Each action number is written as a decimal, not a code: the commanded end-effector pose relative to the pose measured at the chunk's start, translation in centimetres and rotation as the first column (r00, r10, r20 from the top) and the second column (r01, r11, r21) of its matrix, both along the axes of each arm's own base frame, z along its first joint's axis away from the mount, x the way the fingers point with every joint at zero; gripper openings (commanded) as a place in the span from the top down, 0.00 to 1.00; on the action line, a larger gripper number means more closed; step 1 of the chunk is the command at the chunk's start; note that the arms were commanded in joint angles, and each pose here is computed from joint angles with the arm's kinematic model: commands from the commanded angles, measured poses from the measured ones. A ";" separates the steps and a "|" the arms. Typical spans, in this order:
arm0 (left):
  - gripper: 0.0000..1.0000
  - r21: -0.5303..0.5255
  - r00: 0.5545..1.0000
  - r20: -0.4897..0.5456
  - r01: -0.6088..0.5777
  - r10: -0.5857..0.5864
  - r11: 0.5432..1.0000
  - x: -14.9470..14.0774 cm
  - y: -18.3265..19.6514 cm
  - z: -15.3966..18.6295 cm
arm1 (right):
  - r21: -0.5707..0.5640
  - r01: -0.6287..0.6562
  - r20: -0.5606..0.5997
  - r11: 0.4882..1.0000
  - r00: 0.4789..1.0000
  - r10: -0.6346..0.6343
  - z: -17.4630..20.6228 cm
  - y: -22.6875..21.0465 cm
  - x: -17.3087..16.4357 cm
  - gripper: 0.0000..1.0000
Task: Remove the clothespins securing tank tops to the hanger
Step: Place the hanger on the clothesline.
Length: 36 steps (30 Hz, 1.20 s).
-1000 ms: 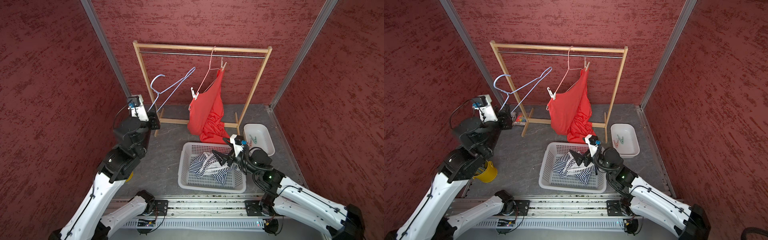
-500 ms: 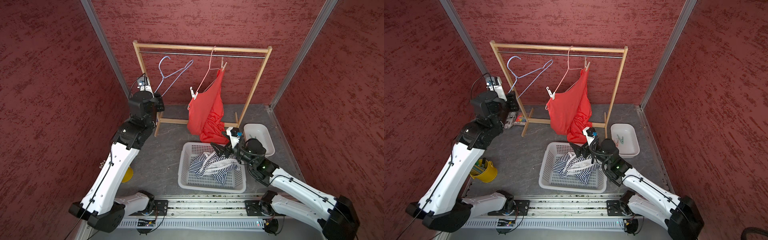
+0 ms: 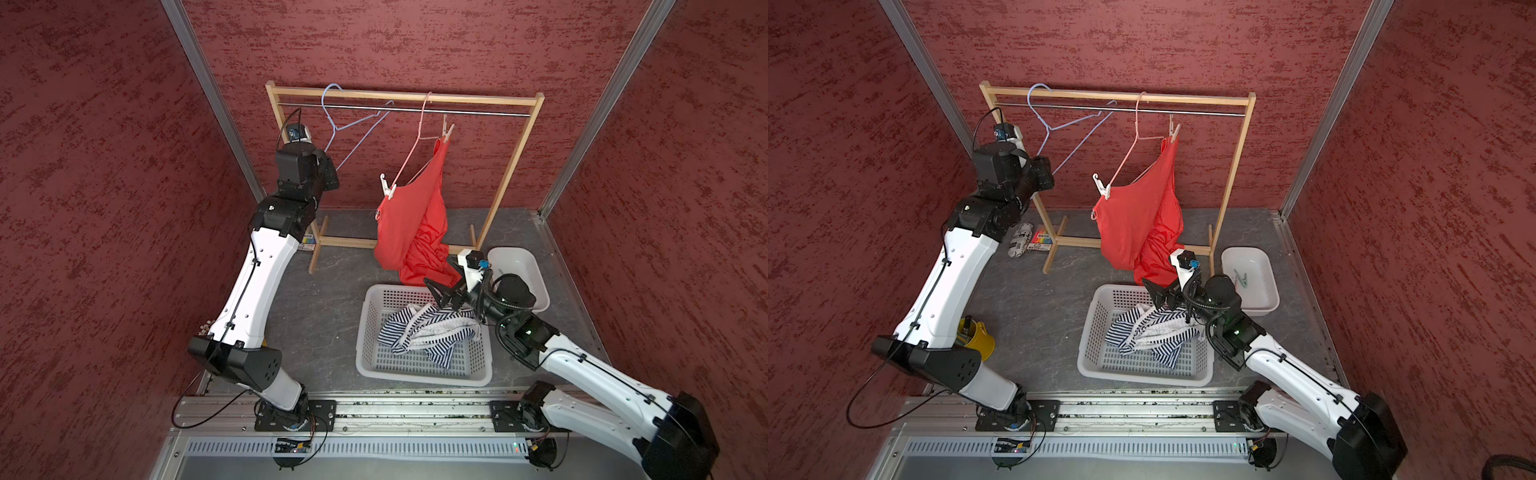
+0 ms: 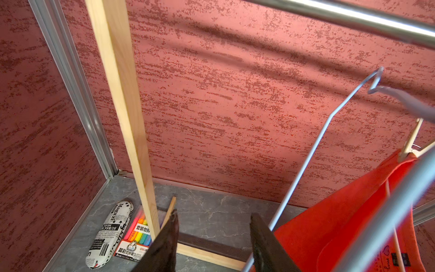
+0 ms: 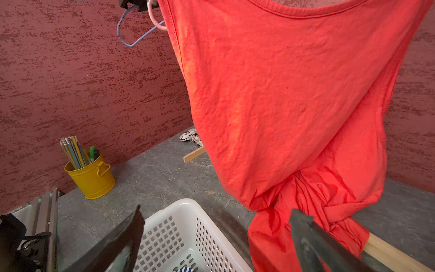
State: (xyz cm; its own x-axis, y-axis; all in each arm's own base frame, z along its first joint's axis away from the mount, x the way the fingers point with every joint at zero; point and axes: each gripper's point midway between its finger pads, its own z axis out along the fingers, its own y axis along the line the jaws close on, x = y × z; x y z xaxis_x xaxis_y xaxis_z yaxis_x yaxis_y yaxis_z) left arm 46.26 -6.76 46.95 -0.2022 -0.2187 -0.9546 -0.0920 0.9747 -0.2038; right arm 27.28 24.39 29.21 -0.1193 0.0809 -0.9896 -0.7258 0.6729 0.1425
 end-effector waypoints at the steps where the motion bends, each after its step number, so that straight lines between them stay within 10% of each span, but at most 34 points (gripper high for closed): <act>1: 1.00 -0.025 1.000 0.011 0.000 0.000 1.000 1.2 -0.2 0.7 | 0.028 0.005 0.017 1.000 1.000 -0.005 0.6 -0.2 0.3 0.01; 18: 1.00 0.052 0.993 0.005 -0.118 0.117 0.992 7.7 0.4 -1.2 | 0.041 -0.005 -0.015 0.999 1.000 0.005 -0.1 -0.1 0.9 0.01; 29: 0.98 0.162 0.988 -0.057 -0.136 0.147 0.977 6.8 -0.6 -4.6 | 0.039 -0.007 -0.028 0.999 1.000 0.008 -0.4 -0.2 0.8 0.01; 34: 0.12 0.137 0.996 -0.021 -0.082 0.086 0.987 4.6 -1.0 -5.0 | 0.040 -0.014 -0.030 0.999 0.999 0.015 -0.4 -0.1 0.7 0.01; 36: 0.01 0.107 0.998 0.034 -0.061 0.058 0.992 3.2 -1.0 -4.0 | 0.041 -0.014 -0.029 0.999 0.999 0.015 -0.4 -0.1 0.7 0.01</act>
